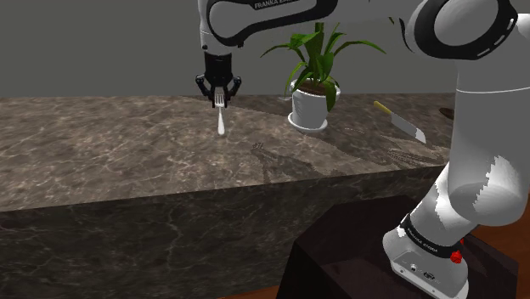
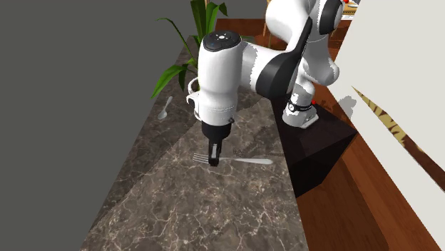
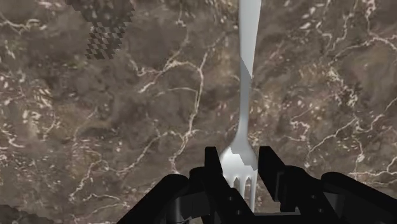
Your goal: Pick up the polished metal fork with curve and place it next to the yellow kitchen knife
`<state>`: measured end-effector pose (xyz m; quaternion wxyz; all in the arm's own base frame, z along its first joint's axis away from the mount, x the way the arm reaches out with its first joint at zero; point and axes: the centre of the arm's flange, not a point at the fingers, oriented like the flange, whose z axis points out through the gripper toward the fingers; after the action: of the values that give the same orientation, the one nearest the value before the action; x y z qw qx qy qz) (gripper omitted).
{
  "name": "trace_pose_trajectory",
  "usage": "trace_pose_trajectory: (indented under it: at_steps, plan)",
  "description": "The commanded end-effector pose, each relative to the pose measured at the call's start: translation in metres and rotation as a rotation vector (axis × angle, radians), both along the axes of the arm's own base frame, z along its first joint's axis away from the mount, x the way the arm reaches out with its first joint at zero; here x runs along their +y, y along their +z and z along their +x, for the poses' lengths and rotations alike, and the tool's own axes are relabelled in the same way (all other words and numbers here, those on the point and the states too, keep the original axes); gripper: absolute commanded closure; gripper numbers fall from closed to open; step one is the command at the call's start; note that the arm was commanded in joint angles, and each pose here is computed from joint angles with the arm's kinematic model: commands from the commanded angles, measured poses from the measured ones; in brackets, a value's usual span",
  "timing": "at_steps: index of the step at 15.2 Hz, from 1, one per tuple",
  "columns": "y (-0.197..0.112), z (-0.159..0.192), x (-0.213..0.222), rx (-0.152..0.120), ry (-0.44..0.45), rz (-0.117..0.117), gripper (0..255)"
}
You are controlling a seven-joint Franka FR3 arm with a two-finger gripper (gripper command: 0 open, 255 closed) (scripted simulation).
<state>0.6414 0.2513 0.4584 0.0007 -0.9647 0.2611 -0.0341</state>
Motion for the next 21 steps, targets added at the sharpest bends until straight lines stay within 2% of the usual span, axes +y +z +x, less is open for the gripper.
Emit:
trace_pose_trajectory:
  at_steps: [1,21]
  plan:
    - [0.001,-0.010,-0.018,0.000,0.000,0.000,255]
    - [0.002,-0.148,-0.243,0.000,0.000,0.000,255]
